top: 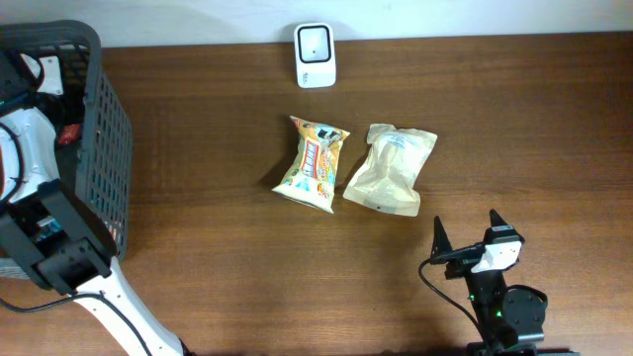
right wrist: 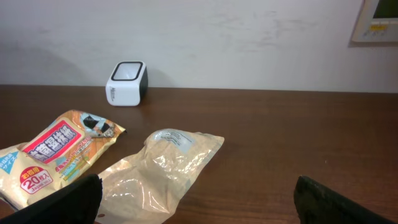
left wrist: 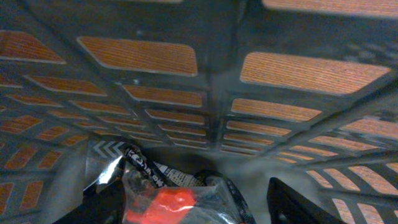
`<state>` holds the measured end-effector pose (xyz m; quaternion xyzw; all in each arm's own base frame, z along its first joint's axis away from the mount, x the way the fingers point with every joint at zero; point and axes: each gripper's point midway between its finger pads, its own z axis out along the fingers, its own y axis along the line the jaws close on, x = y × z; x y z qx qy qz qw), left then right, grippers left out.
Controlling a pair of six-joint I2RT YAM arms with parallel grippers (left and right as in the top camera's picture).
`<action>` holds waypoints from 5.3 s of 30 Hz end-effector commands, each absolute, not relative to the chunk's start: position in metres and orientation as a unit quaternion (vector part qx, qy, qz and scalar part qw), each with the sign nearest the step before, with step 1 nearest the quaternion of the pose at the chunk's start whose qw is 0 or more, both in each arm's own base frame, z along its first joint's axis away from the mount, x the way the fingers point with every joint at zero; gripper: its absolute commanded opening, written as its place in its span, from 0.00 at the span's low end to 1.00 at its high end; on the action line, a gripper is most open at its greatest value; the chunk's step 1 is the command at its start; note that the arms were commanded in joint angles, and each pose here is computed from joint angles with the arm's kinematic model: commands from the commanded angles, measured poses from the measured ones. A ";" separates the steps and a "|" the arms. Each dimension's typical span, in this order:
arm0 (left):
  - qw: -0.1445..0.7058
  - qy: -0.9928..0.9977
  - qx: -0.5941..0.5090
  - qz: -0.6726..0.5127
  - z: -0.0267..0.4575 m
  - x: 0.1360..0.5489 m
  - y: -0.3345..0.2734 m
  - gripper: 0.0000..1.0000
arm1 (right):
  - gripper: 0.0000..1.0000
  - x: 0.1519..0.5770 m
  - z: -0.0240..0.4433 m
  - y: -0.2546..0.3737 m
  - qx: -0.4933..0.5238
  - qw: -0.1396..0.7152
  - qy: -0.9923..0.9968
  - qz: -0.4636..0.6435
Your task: Scan the item barcode
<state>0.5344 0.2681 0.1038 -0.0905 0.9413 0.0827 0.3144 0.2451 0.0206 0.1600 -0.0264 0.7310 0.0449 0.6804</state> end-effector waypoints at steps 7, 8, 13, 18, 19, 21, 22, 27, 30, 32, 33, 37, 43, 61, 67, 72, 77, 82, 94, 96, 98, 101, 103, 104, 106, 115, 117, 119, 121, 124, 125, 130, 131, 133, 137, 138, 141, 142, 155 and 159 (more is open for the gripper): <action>0.191 0.972 -0.101 0.089 0.035 0.495 0.266 0.66 | 0.98 0.245 0.157 0.018 -0.019 0.680 0.732 0.041; 0.188 0.973 -0.102 0.089 0.036 0.493 0.266 0.66 | 0.98 0.245 0.157 0.017 -0.019 0.680 0.732 0.041; 0.210 0.968 -0.101 0.097 0.064 0.495 0.267 0.64 | 0.99 0.245 0.157 0.018 -0.019 0.680 0.732 0.041; 0.233 0.961 -0.103 0.105 0.085 0.499 0.269 0.60 | 0.98 0.245 0.157 0.017 -0.019 0.680 0.732 0.041; 0.231 0.962 -0.103 0.105 0.083 0.499 0.269 0.60 | 0.98 0.245 0.157 0.017 -0.019 0.680 0.732 0.041; 0.239 0.960 -0.103 0.109 0.085 0.502 0.271 0.60 | 0.98 0.245 0.157 0.017 -0.019 0.680 0.732 0.041; 0.245 0.958 -0.103 0.111 0.087 0.505 0.273 0.61 | 0.99 0.245 0.157 0.017 -0.019 0.680 0.732 0.041; 0.279 0.946 -0.106 0.126 0.097 0.517 0.284 0.61 | 0.98 0.245 0.157 0.018 -0.019 0.680 0.732 0.041; 0.285 0.944 -0.106 0.129 0.094 0.521 0.288 0.61 | 0.98 0.245 0.157 0.017 -0.019 0.680 0.732 0.041; 0.274 0.947 -0.109 0.125 0.078 0.519 0.290 0.63 | 0.98 0.245 0.157 0.017 -0.019 0.680 0.732 0.041; 0.267 0.949 -0.110 0.123 0.070 0.518 0.291 0.63 | 0.98 0.245 0.157 0.018 -0.019 0.680 0.732 0.041; 0.253 0.954 -0.111 0.117 0.055 0.515 0.290 0.64 | 0.98 0.245 0.157 0.017 -0.019 0.680 0.732 0.041; 0.239 0.958 -0.111 0.111 0.050 0.510 0.287 0.60 | 0.98 0.245 0.157 0.017 -0.019 0.680 0.732 0.041; 0.170 0.979 -0.101 0.039 0.032 0.480 0.255 0.54 | 0.98 0.245 0.157 0.017 -0.019 0.680 0.732 0.041; 0.229 0.967 -0.090 0.068 0.067 0.503 0.276 0.50 | 0.98 0.245 0.157 0.017 -0.019 0.680 0.732 0.041; 0.251 0.963 -0.028 0.097 0.073 0.516 0.283 0.51 | 0.98 0.245 0.157 0.017 -0.019 0.680 0.732 0.041; 0.247 0.963 -0.031 0.098 0.054 0.516 0.292 0.52 | 0.98 0.245 0.157 0.018 -0.019 0.680 0.732 0.041; 0.242 0.966 -0.032 0.086 0.028 0.518 0.294 0.53 | 0.98 0.245 0.157 0.018 -0.019 0.680 0.732 0.041; 0.194 0.981 -0.028 0.005 -0.001 0.498 0.263 0.41 | 0.98 0.245 0.157 0.017 -0.019 0.680 0.732 0.041; 0.192 0.981 -0.028 0.003 -0.001 0.497 0.262 0.41 | 0.98 0.245 0.157 0.018 -0.019 0.680 0.732 0.041; 0.194 0.981 -0.028 0.004 -0.001 0.498 0.262 0.48 | 0.98 0.245 0.157 0.017 -0.019 0.680 0.732 0.041; 0.199 0.980 -0.027 0.007 0.000 0.500 0.264 0.51 | 0.98 0.245 0.157 0.018 -0.019 0.680 0.732 0.041; 0.200 0.979 -0.027 0.008 0.000 0.501 0.264 0.45 | 0.98 0.245 0.157 0.017 -0.019 0.680 0.732 0.041; 0.200 0.979 -0.027 0.008 0.000 0.501 0.264 0.43 | 0.98 0.245 0.157 0.017 -0.019 0.680 0.732 0.041; 0.202 0.979 -0.027 0.009 0.001 0.502 0.265 0.42 | 0.98 0.245 0.157 0.017 -0.019 0.680 0.732 0.041; 0.203 0.979 -0.027 0.009 0.014 0.504 0.266 0.23 | 0.98 0.245 0.157 0.017 -0.019 0.680 0.732 0.041; 0.207 0.978 -0.027 0.011 0.027 0.506 0.267 0.20 | 0.98 0.245 0.157 0.018 -0.019 0.680 0.732 0.041; 0.212 0.977 -0.026 0.014 0.044 0.509 0.269 0.16 | 0.98 0.245 0.157 0.017 -0.019 0.680 0.732 0.041; 0.217 0.976 -0.026 0.017 0.061 0.511 0.270 0.13 | 0.98 0.245 0.157 0.018 -0.019 0.680 0.732 0.041; 0.221 0.975 -0.025 0.019 0.081 0.511 0.270 0.11 | 0.98 0.245 0.157 0.018 -0.019 0.680 0.732 0.041; 0.220 0.975 -0.025 0.019 0.083 0.511 0.270 0.11 | 0.98 0.245 0.157 0.017 -0.019 0.680 0.732 0.041; 0.207 0.978 -0.027 0.012 0.077 0.505 0.267 0.93 | 0.98 0.245 0.157 0.018 -0.019 0.680 0.732 0.041; 0.206 0.978 -0.027 0.011 0.076 0.505 0.267 0.99 | 0.98 0.245 0.157 0.018 -0.019 0.680 0.732 0.041; 0.202 0.979 -0.027 0.008 0.069 0.505 0.267 0.99 | 0.98 0.245 0.157 0.017 -0.019 0.680 0.732 0.041; 0.196 0.980 -0.025 -0.017 0.047 0.508 0.261 0.99 | 0.99 0.245 0.157 0.018 -0.019 0.680 0.732 0.041; 0.192 0.981 -0.025 -0.026 0.037 0.508 0.258 0.99 | 0.98 0.245 0.157 0.018 -0.019 0.680 0.732 0.041; 0.171 0.984 -0.028 -0.038 0.008 0.505 0.256 0.99 | 0.98 0.245 0.157 0.017 -0.019 0.680 0.732 0.041; 0.165 0.985 -0.029 -0.040 0.001 0.504 0.256 1.00 | 0.98 0.245 0.157 0.018 -0.019 0.680 0.732 0.041; 0.169 0.984 -0.029 -0.037 -0.006 0.507 0.258 0.47 | 0.98 0.245 0.157 0.017 -0.019 0.680 0.732 0.041; 0.172 0.984 -0.029 -0.036 -0.001 0.508 0.259 0.39 | 0.98 0.245 0.157 0.018 -0.019 0.680 0.732 0.041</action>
